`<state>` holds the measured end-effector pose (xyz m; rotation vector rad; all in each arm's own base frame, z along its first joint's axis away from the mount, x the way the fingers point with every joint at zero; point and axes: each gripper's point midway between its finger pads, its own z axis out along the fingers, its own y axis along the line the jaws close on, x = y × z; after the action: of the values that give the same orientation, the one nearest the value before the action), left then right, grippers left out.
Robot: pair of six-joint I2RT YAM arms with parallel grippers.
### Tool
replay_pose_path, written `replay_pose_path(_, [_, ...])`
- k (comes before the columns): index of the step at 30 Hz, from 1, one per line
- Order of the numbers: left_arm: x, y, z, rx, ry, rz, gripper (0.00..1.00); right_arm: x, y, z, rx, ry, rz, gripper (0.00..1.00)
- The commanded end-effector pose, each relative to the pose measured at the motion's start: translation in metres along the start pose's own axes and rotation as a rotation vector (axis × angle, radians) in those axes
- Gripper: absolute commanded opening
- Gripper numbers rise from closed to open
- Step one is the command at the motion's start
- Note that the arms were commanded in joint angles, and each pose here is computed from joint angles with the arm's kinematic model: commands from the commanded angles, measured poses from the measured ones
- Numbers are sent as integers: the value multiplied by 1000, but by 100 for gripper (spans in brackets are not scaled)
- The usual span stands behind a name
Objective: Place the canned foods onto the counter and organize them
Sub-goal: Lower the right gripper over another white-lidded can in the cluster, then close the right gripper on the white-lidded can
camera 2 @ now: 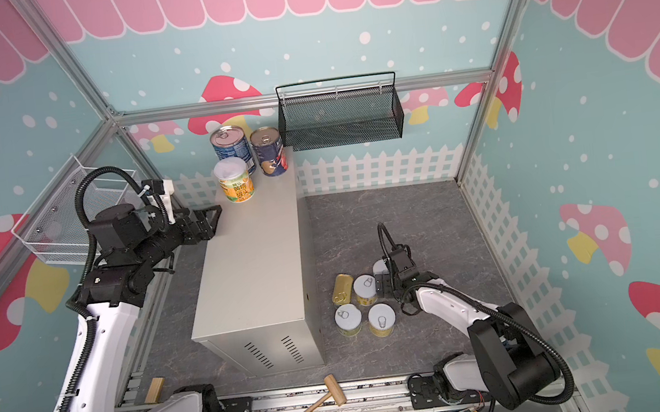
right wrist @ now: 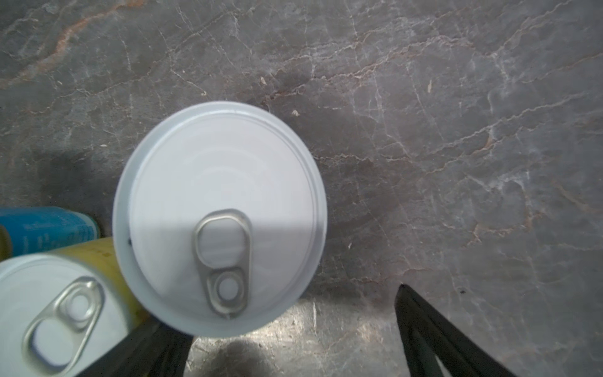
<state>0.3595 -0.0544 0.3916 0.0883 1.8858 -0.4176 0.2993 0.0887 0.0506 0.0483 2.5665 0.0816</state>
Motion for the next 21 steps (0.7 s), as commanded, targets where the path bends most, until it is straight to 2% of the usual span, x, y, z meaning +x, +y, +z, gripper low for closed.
replay_pose_path(1, [1, -2, -3, 1, -9, 5, 99, -30, 10, -1, -33, -77, -1, 95])
replay_pose_path(11, [3, -1, -5, -5, -10, 16, 99, -50, 24, 16, -55, -90, -40, 91])
replay_pose_path(21, [3, 0, -7, -14, -16, 20, 99, -70, 34, 16, -83, -125, -77, 75])
